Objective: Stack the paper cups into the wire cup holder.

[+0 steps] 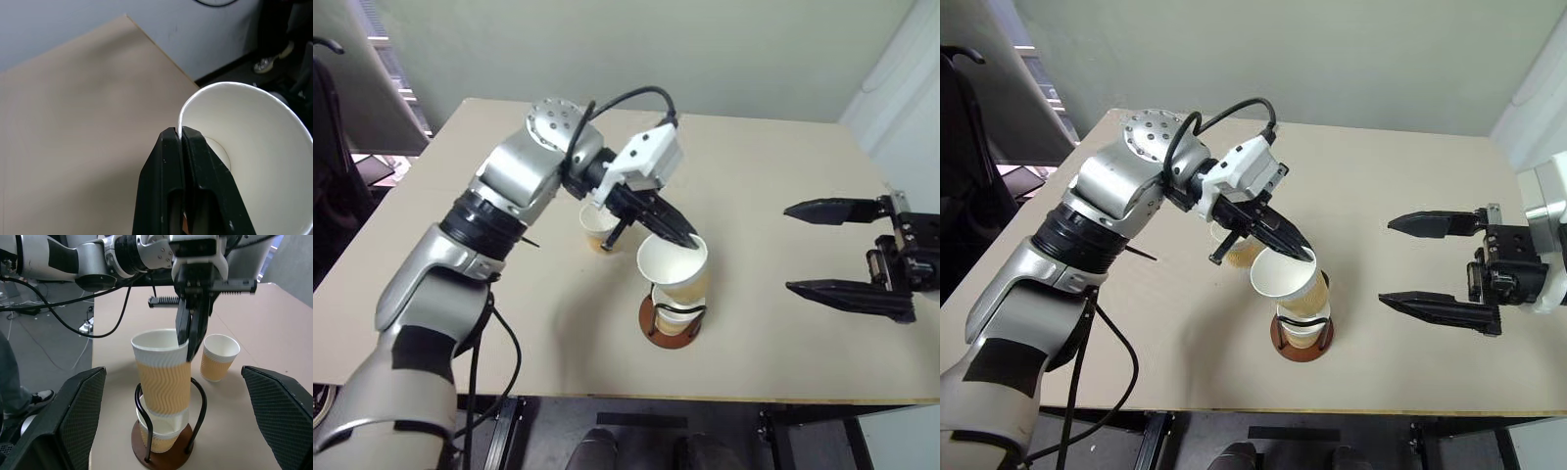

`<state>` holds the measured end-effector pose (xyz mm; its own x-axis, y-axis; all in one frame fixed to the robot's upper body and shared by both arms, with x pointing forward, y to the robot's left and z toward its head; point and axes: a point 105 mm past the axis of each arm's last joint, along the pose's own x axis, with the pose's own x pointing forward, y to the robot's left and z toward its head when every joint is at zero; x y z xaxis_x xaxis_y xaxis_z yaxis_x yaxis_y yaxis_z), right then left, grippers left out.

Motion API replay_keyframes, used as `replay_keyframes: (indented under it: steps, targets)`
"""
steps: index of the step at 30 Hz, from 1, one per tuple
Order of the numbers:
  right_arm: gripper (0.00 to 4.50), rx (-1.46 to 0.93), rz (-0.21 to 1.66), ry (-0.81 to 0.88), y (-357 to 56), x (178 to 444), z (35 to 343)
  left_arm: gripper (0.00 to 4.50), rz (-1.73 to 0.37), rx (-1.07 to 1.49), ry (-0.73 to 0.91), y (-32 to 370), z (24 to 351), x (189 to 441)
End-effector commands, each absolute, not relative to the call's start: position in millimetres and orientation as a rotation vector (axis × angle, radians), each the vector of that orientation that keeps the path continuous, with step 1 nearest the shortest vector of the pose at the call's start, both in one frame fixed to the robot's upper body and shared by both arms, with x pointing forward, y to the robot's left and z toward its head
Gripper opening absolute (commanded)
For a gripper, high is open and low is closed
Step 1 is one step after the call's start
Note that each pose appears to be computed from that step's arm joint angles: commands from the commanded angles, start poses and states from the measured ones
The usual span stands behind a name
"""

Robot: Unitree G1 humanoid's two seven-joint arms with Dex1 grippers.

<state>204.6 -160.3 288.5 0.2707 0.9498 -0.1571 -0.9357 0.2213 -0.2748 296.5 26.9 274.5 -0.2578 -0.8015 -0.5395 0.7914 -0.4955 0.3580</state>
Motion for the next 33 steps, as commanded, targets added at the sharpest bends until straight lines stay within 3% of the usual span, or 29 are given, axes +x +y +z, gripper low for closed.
replay_keyframes:
  steps: [1, 10, 13, 24, 29, 33]
  targets:
    - [4.5, -0.378, 1.284, -0.081, -161.8, 199.5, 296.4, 0.02, -1.954, 0.897, -0.037, 25.0, 278.0, 290.9]
    - [4.5, -0.378, 1.275, -0.076, -162.9, 199.6, 294.6, 0.02, -1.959, 0.937, -0.007, 22.2, 268.4, 290.5]
    - [4.5, -0.38, 1.273, -0.074, -163.4, 200.3, 293.6, 0.69, -1.961, 0.931, 0.002, 21.7, 267.0, 290.6]
    - [4.5, -0.383, 1.268, -0.075, -164.2, 202.5, 291.6, 4.48, -1.965, 0.922, 0.017, 22.4, 263.5, 290.2]
    - [4.5, -0.383, 1.27, -0.073, -163.6, 203.0, 290.6, 4.48, -1.907, 0.924, -0.009, 26.9, 271.3, 299.8]
    - [4.5, -0.387, 1.272, -0.067, -164.9, 204.5, 289.8, 4.48, -1.628, 0.905, 0.011, 62.2, 286.1, 342.5]
